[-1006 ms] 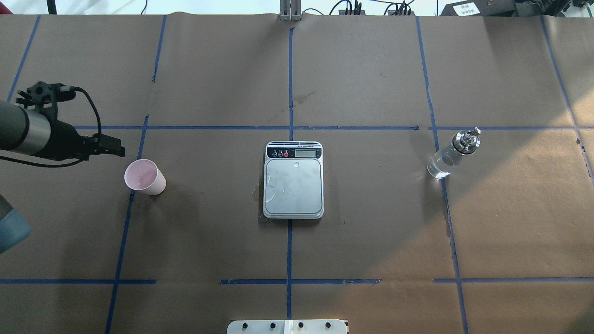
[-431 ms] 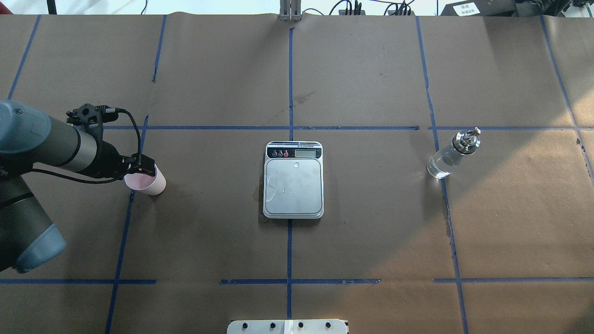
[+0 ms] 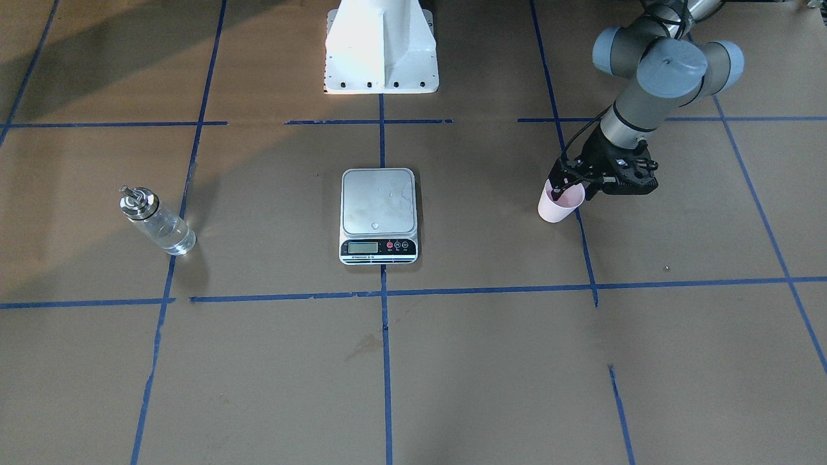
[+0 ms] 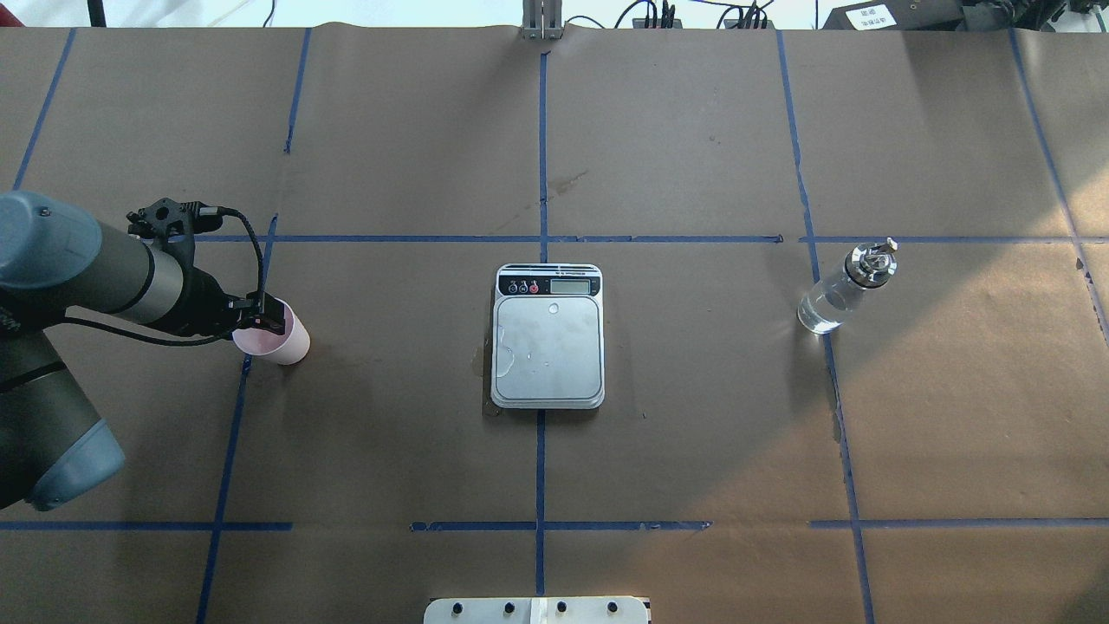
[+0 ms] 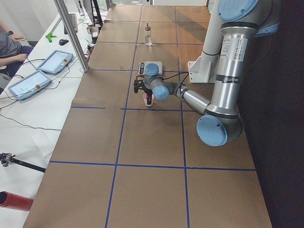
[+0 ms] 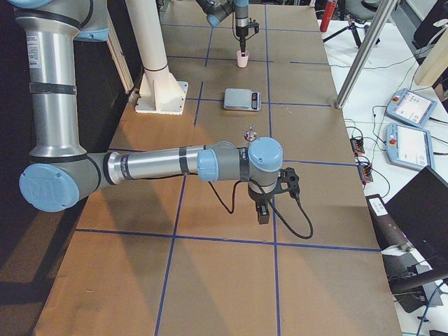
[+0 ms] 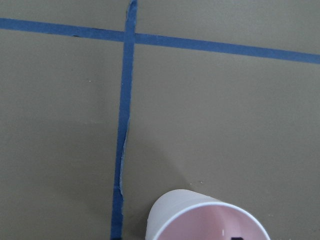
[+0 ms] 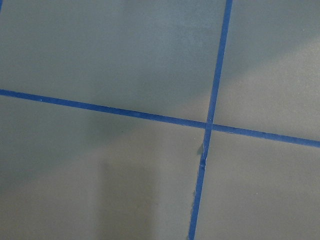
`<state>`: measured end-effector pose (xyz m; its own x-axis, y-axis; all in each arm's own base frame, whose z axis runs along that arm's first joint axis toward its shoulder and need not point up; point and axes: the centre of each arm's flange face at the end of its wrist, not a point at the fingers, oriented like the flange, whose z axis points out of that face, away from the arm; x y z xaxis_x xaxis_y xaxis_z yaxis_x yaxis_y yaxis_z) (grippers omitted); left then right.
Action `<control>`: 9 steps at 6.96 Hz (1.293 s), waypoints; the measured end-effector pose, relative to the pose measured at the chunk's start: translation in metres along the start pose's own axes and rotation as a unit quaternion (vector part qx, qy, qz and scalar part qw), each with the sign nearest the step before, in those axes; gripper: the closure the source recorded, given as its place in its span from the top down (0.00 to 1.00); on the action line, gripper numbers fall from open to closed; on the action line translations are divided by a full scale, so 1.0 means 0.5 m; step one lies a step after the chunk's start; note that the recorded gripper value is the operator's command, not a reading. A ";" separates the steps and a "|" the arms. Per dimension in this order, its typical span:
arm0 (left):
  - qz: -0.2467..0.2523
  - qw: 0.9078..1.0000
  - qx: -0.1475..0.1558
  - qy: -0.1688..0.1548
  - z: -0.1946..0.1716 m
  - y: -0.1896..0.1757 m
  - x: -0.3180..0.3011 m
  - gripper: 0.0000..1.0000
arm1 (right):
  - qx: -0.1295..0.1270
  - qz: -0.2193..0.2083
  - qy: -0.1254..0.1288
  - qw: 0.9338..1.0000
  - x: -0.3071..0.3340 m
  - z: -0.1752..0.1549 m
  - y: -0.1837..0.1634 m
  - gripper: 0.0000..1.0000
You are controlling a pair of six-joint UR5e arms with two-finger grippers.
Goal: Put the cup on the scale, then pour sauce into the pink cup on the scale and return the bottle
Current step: 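Reach the left gripper down to the pink cup and grasp it, then carry the pink cup with the left gripper onto the scale and lower it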
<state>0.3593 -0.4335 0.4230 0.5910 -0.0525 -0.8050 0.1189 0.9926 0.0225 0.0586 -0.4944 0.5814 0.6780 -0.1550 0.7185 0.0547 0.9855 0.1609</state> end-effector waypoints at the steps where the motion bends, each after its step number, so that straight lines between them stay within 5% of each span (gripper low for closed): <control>1: -0.001 1.000 -0.001 -0.002 0.002 0.000 -0.002 0.00 | 0.000 0.000 -0.001 1.000 0.000 0.000 0.000 1.00; 5: -0.006 1.000 -0.003 -0.008 -0.031 -0.001 0.021 0.00 | -0.001 0.000 -0.005 1.000 -0.001 0.001 0.000 1.00; 9: -0.062 0.998 -0.005 0.003 -0.159 -0.039 0.316 0.00 | 0.005 -0.006 -0.006 1.000 -0.012 -0.008 -0.002 1.00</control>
<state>0.3866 -0.4527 0.2482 0.5668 -0.1737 -0.8053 0.1821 0.9798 -0.0831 0.0575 -0.4941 0.5742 0.6692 -0.1676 0.7239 0.0557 0.9828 0.1761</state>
